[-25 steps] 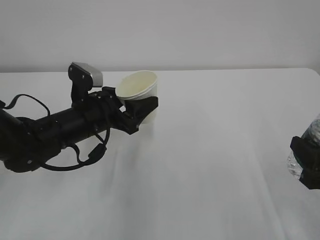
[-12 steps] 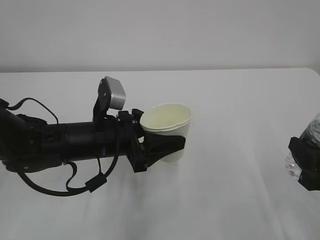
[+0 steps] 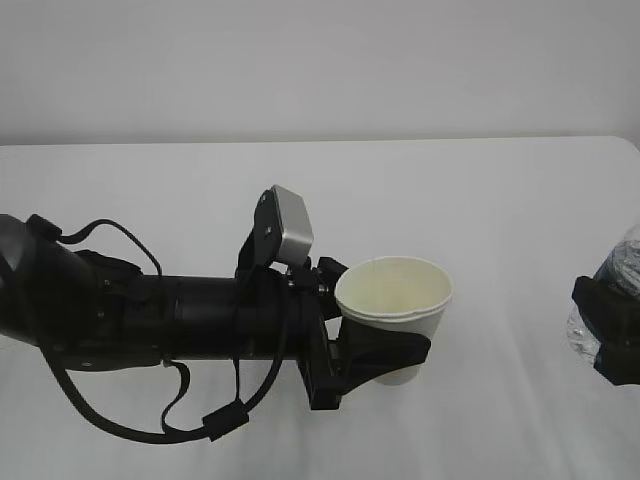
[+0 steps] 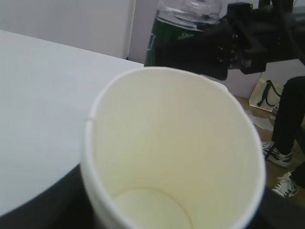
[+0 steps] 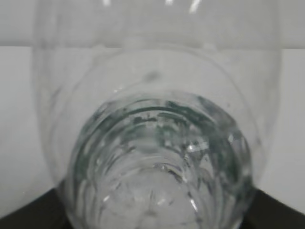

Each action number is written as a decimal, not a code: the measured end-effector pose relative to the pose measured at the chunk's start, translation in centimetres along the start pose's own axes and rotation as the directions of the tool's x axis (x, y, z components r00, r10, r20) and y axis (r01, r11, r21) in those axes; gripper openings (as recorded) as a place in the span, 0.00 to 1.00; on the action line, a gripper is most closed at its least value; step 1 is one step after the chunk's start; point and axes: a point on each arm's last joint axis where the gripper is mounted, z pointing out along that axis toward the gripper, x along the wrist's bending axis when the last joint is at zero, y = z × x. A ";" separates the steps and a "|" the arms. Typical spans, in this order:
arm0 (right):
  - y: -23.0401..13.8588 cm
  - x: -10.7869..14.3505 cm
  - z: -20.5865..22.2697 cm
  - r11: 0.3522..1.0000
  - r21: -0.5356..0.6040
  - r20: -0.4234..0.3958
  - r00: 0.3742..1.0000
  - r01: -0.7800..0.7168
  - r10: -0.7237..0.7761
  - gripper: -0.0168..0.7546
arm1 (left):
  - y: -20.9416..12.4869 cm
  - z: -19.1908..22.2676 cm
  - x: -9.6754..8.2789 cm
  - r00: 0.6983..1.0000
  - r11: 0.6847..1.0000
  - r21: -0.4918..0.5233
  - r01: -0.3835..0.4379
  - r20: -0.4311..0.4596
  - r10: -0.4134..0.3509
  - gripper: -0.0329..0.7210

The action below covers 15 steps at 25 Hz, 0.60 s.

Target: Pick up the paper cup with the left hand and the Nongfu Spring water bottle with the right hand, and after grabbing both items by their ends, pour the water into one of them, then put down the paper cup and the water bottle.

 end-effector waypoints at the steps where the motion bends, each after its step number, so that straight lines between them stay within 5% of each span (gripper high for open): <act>1: 0.0 0.1 0.0 1.000 0.001 -0.007 1.000 0.003 -0.003 0.58 | -0.1 0.1 -0.1 1.000 1.000 0.006 0.000 0.002 0.000 0.69; 15: -1.1 0.9 -1.4 0.997 0.055 -0.067 0.996 -0.054 0.058 0.58 | -0.2 0.4 -0.5 1.000 1.000 0.016 0.015 0.010 -0.015 0.69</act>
